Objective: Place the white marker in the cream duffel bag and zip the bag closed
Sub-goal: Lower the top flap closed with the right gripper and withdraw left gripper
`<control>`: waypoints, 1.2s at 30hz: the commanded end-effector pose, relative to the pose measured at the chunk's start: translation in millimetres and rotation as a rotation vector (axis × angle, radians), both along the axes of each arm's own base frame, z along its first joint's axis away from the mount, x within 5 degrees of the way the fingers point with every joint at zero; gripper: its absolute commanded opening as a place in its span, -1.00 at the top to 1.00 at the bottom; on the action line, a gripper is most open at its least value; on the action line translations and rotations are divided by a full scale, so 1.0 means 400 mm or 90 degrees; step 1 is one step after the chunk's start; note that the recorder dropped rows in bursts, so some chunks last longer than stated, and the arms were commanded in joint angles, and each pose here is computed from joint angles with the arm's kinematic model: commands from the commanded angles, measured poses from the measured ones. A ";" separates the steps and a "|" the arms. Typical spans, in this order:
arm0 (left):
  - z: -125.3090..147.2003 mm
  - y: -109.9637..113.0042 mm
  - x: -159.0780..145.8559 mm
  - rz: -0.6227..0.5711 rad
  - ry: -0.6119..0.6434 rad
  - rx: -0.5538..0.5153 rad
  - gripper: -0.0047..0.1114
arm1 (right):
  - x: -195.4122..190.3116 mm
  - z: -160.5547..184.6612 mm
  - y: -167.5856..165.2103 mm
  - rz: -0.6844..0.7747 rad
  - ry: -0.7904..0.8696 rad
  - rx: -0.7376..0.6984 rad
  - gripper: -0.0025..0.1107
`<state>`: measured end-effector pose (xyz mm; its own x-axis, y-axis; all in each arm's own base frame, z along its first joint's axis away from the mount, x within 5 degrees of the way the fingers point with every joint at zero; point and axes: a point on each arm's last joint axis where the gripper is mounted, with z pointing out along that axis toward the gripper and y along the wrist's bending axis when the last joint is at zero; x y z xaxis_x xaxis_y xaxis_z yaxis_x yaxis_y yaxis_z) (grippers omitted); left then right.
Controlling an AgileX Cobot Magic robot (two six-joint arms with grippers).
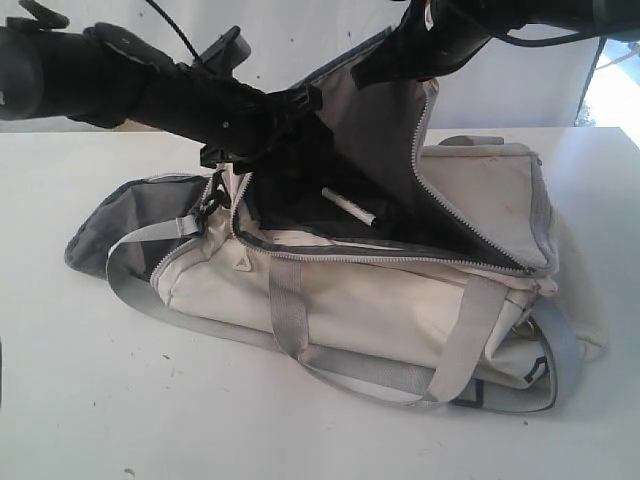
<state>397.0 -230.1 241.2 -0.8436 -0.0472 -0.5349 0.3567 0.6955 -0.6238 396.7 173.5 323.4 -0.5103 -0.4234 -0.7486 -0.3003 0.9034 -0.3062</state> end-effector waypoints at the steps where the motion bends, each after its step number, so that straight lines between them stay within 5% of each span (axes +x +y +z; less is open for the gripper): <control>1: 0.064 0.049 -0.042 -0.070 -0.009 0.105 0.09 | 0.000 0.019 -0.016 -0.012 -0.009 -0.001 0.96; 7: 0.161 0.158 -0.109 -0.016 -0.013 0.344 0.19 | -0.003 0.014 -0.017 -0.022 0.010 0.007 0.96; 10: 0.184 0.215 -0.128 0.009 0.013 0.411 0.18 | -0.010 0.007 -0.008 -0.023 0.036 0.038 0.96; 21: 0.172 0.378 -0.128 0.089 0.103 0.432 0.18 | -0.052 -0.010 0.064 0.147 0.155 0.154 0.96; 36: 0.090 0.409 -0.149 0.079 0.155 0.482 0.18 | -0.064 -0.111 0.192 0.252 0.205 0.187 0.96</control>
<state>340.3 -69.2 281.7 -0.9542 0.1479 -0.2600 0.1629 0.9860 -0.0371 372.6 237.0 288.0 -0.5966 -0.4127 -0.6883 -0.6469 0.7548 0.1082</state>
